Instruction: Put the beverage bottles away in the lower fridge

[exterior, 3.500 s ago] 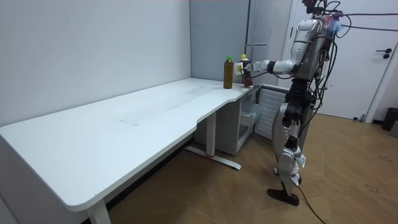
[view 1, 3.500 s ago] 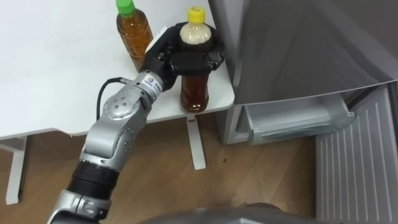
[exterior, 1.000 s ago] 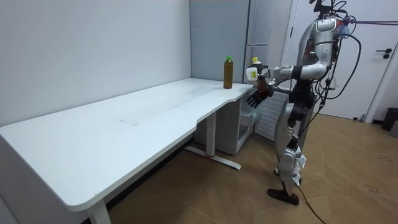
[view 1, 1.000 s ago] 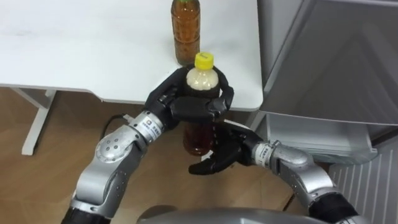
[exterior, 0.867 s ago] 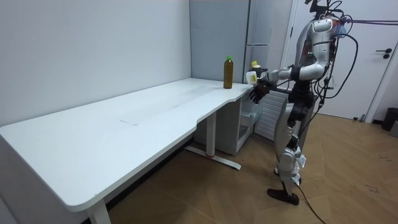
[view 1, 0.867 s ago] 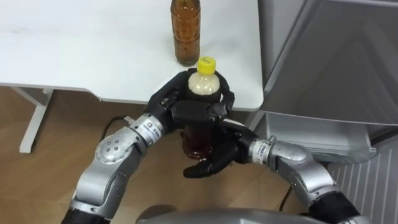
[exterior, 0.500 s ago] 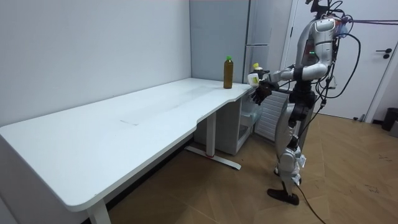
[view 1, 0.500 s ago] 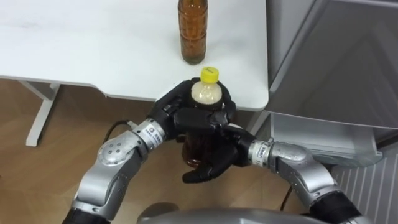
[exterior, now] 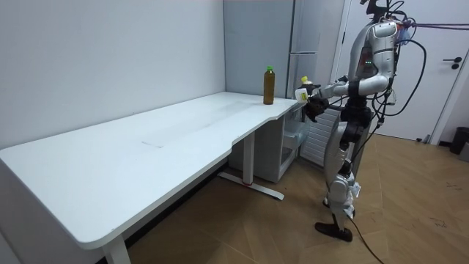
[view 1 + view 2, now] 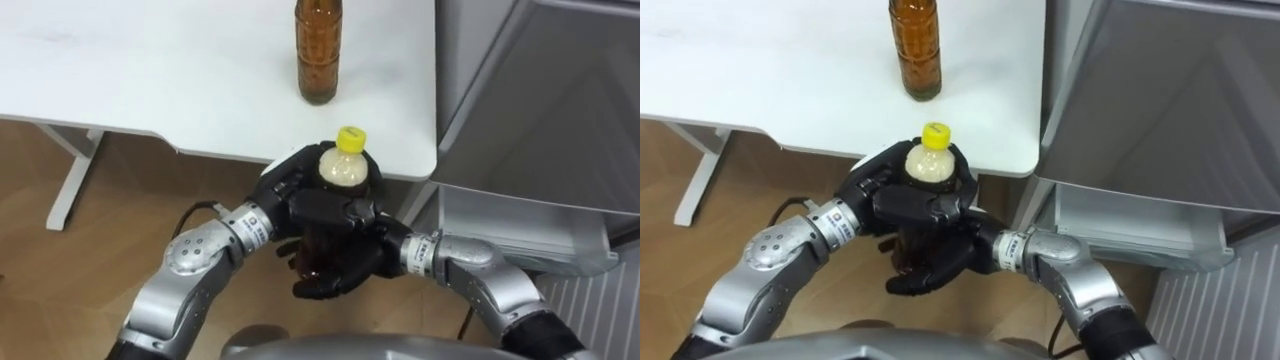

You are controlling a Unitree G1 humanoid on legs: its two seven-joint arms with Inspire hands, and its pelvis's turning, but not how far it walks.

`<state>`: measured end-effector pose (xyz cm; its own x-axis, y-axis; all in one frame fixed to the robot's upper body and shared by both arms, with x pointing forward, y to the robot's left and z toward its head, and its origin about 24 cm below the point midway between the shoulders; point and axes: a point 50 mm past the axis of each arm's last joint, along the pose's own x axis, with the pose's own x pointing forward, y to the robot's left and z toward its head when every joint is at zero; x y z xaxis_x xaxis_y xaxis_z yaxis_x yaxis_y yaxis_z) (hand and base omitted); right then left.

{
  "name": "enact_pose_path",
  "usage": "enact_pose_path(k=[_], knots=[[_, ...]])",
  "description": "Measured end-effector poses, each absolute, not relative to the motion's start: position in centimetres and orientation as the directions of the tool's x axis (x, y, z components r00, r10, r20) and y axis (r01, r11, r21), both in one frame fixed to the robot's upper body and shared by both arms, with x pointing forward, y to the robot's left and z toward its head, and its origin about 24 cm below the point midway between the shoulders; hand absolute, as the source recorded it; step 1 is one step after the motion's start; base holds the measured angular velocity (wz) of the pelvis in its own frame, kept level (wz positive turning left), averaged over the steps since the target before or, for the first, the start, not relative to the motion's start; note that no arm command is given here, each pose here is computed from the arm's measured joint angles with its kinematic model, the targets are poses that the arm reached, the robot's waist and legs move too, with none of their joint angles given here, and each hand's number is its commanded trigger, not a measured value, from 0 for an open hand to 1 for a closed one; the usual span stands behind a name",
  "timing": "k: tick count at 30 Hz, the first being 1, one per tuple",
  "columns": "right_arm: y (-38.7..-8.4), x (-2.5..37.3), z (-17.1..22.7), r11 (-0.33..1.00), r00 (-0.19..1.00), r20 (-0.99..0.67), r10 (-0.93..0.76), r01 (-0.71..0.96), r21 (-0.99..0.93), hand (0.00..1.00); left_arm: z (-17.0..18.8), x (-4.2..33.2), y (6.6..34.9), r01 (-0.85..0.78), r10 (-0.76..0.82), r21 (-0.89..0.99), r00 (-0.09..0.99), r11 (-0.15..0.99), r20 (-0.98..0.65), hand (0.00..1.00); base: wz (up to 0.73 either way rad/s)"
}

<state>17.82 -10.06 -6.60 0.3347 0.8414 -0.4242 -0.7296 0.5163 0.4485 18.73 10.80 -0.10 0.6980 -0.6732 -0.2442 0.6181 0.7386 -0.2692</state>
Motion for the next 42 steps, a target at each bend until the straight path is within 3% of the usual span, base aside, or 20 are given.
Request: enact_pose_path(k=[20, 22, 23, 42], knots=[[-10.11, 17.84, -6.56, 0.517, 0.341, -0.419, 0.841, -0.733, 0.441, 1.0, -0.16, 18.84, 10.56, 0.588, -0.666, -0.331, 0.713, 0.738, -0.218, 1.0, 0.0], [-10.13, 17.85, -6.55, 0.519, 0.343, -0.419, 0.841, -0.733, 0.441, 1.0, -0.2, 18.85, 10.53, 0.585, -0.664, -0.335, 0.715, 0.739, -0.217, 0.5, 0.0], [-10.14, 17.85, -6.55, 0.519, 0.343, -0.419, 0.841, -0.733, 0.441, 1.0, -0.19, 18.88, 10.59, 0.582, -0.662, -0.334, 0.718, 0.741, -0.217, 0.01, 0.0], [-9.83, 17.57, -6.6, 0.503, 0.329, -0.409, 0.851, -0.735, 0.455, 1.0, 0.15, 19.38, 11.42, 0.565, -0.624, -0.284, 0.755, 0.775, -0.2, 0.0, 0.0]])
